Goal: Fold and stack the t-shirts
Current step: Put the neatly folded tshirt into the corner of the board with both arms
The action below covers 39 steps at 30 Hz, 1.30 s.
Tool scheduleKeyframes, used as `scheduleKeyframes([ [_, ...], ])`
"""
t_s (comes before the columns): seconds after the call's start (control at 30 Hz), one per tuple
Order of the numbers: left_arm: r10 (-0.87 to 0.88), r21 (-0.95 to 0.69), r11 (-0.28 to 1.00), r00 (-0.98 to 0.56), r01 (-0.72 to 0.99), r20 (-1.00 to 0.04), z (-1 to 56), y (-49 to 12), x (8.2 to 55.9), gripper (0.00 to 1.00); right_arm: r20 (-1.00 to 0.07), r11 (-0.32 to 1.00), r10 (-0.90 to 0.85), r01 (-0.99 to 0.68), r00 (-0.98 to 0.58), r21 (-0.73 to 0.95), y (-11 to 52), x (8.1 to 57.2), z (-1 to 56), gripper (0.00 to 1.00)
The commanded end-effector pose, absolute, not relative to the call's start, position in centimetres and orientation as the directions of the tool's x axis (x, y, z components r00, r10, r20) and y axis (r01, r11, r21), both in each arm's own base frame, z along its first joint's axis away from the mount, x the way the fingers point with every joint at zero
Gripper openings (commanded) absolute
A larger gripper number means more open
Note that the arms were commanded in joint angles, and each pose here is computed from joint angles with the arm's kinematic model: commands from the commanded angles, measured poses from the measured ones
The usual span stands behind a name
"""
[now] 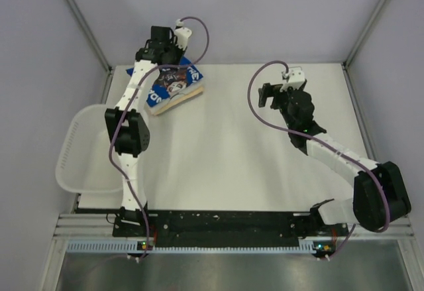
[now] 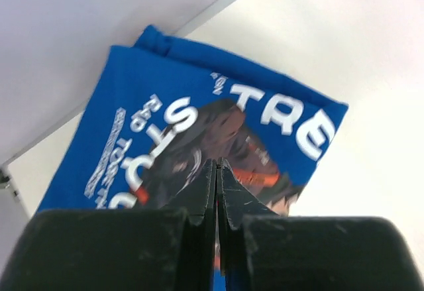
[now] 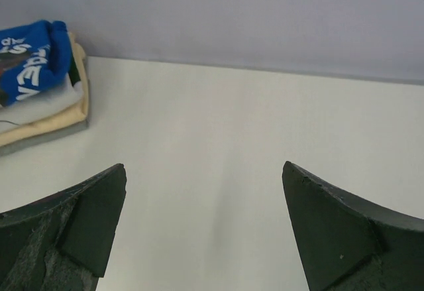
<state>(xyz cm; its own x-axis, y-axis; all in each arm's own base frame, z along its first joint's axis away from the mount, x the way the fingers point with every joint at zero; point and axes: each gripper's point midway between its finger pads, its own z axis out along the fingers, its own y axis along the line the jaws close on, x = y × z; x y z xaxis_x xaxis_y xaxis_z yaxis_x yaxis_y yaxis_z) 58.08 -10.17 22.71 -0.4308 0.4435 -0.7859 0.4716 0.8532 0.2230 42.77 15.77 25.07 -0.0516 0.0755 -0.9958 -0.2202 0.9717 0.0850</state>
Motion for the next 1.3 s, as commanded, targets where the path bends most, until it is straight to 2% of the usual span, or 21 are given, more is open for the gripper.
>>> scheduleKeyframes([
  [0.0, 0.476, 0.222, 0.843, -0.485, 0.491, -0.734, 18.3, -11.7, 59.4, 0.0, -0.999, 0.991, 0.036, -0.13, -0.032, 0.039, 11.5, 40.2, 26.1, 0.99],
  [0.3, 0.499, 0.176, 0.817, -0.52, 0.549, -0.693, 13.5, -15.9, 57.9, 0.0, -0.998, 0.996, -0.018, -0.092, -0.065, -0.012, 9.5, 38.9, 24.4, 0.99],
  [0.4, 0.505, 0.212, 0.822, -0.505, 0.528, -0.7, 15.3, -15.6, 58.2, 0.02, -0.996, 0.996, -0.024, -0.086, -0.085, -0.017, 9.3, 39.1, 23.6, 0.99],
  [0.47, 0.507, 0.249, 0.826, -0.472, 0.506, -0.721, 18.1, -15.0, 58.1, 0.19, -0.994, 0.997, -0.02, -0.073, -0.107, -0.012, 8.9, 39.1, 23.1, 0.99],
  [0.5, 0.511, 0.263, 0.824, -0.46, 0.501, -0.726, 19.2, -14.8, 57.8, 0.32, -0.993, 0.998, -0.02, -0.069, -0.117, -0.012, 8.7, 39.1, 22.9, 0.99],
  [0.57, 0.504, 0.28, 0.827, -0.423, 0.488, -0.753, 22.4, -14.4, 56.6, 0.51, -0.991, 0.998, -0.02, -0.054, -0.135, -0.013, 8.2, 38.9, 22.5, 0.99],
  [0.6, 0.501, 0.278, 0.826, -0.411, 0.491, -0.762, 23.4, -14.4, 55.8, 0.57, -0.99, 0.999, -0.019, -0.041, -0.139, -0.014, 7.8, 38.7, 22.6, 0.99],
  [0.7, 0.488, 0.265, 0.815, -0.364, 0.515, -0.793, 26.9, -14.4, 52.1, 0.61, -0.986, 1.0, -0.014, -0.016, -0.168, -0.011, 7.0, 38.0, 22.1, 0.99],
  [0.8, 0.491, 0.233, 0.768, -0.315, 0.596, -0.813, 28.2, -14.8, 46.6, 0.7, -0.981, 1.0, -0.005, -0.018, -0.191, -0.002, 6.8, 36.9, 21.3, 0.99],
  [0.87, 0.488, 0.197, 0.753, -0.332, 0.628, -0.807, 25.8, -14.5, 42.8, 0.74, -0.98, 1.0, 0.004, -0.012, -0.2, 0.007, 6.5, 36.0, 20.8, 0.99],
  [0.9, 0.485, 0.204, 0.743, -0.303, 0.637, -0.82, 25.4, -14.4, 41.3, 0.8, -0.978, 1.0, 0.004, -0.009, -0.21, 0.006, 6.3, 35.5, 20.0, 0.99],
  [1.1, 0.538, 0.268, 0.757, -0.334, 0.596, -0.774, 15.9, -10.1, 34.7, 0.85, -0.979, 0.999, 0.01, 0.034, -0.202, 0.003, 4.7, 33.3, 17.4, 0.99],
  [1.2, 0.447, 0.183, 0.804, -0.371, 0.566, -0.814, 12.6, -9.0, 32.4, 0.9, -0.982, 0.999, 0.026, 0.045, -0.185, 0.018, 4.4, 32.6, 15.8, 0.99],
  [1.27, 0.355, 0.145, 0.866, -0.383, 0.479, -0.852, 11.5, -7.9, 32.4, 0.95, -0.986, 0.998, 0.031, 0.064, -0.166, 0.021, 4.0, 32.3, 14.9, 0.99],
])
